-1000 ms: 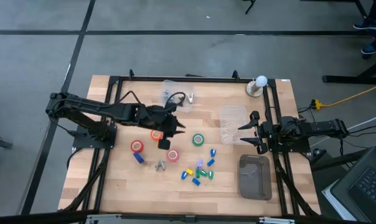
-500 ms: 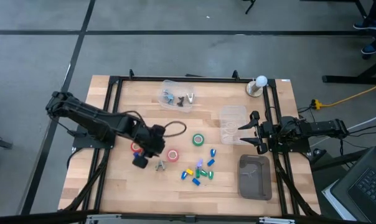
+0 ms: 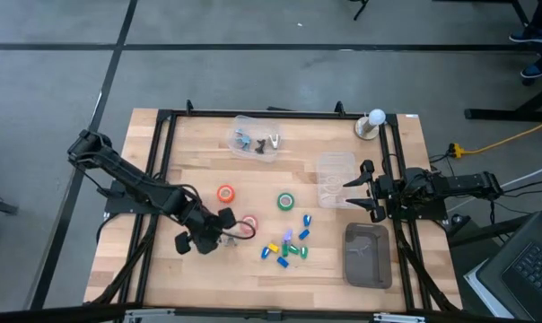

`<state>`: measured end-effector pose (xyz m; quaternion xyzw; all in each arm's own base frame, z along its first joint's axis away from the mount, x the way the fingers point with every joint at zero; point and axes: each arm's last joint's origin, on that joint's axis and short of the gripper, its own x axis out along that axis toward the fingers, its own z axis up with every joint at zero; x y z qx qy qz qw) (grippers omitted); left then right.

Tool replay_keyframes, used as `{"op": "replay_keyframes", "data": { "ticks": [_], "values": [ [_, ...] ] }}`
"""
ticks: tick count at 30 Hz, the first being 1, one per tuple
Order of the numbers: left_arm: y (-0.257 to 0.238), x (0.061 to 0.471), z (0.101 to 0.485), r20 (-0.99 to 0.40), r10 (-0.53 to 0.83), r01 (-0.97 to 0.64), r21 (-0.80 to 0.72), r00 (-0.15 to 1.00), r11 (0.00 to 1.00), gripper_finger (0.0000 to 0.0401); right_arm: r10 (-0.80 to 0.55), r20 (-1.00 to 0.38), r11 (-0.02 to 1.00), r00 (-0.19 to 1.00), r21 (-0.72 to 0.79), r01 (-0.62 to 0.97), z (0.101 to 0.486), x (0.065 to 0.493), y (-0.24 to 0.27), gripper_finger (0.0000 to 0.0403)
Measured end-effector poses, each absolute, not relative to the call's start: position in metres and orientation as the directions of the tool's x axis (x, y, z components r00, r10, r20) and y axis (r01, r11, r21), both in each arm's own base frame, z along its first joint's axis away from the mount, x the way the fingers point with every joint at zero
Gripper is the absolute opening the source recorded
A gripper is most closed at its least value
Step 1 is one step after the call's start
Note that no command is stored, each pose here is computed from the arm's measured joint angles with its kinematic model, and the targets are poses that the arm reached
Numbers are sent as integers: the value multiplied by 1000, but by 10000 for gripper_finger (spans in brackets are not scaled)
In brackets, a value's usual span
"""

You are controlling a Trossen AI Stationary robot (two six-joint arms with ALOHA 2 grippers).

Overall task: Pick and place Stapler, Stapler remover, tape
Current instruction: Put the grey stapler remover into the top transparent bin

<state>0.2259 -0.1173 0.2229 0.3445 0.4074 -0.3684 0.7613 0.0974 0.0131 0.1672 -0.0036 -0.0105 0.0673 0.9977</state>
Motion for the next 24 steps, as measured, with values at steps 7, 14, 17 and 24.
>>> {"op": "replay_keyframes", "data": {
  "ticks": [7, 14, 17, 24],
  "values": [
    [-119, 227, 207, -863, -251, 855, 313, 438, 413, 79, 134, 20, 991, 991, -9, -134, 167, 97, 13, 225],
    [-125, 231, 190, -888, -234, 872, 285, 397, 397, 79, 134, 20, 991, 991, -9, -134, 167, 97, 13, 225],
    [-128, 235, 181, -897, -218, 882, 288, 385, 373, 79, 135, 20, 991, 991, -9, -134, 167, 97, 13, 225],
    [-130, 244, 162, -912, -137, 877, 319, 388, 358, 79, 135, 20, 991, 991, -9, -134, 167, 97, 13, 225]
  ]
}}
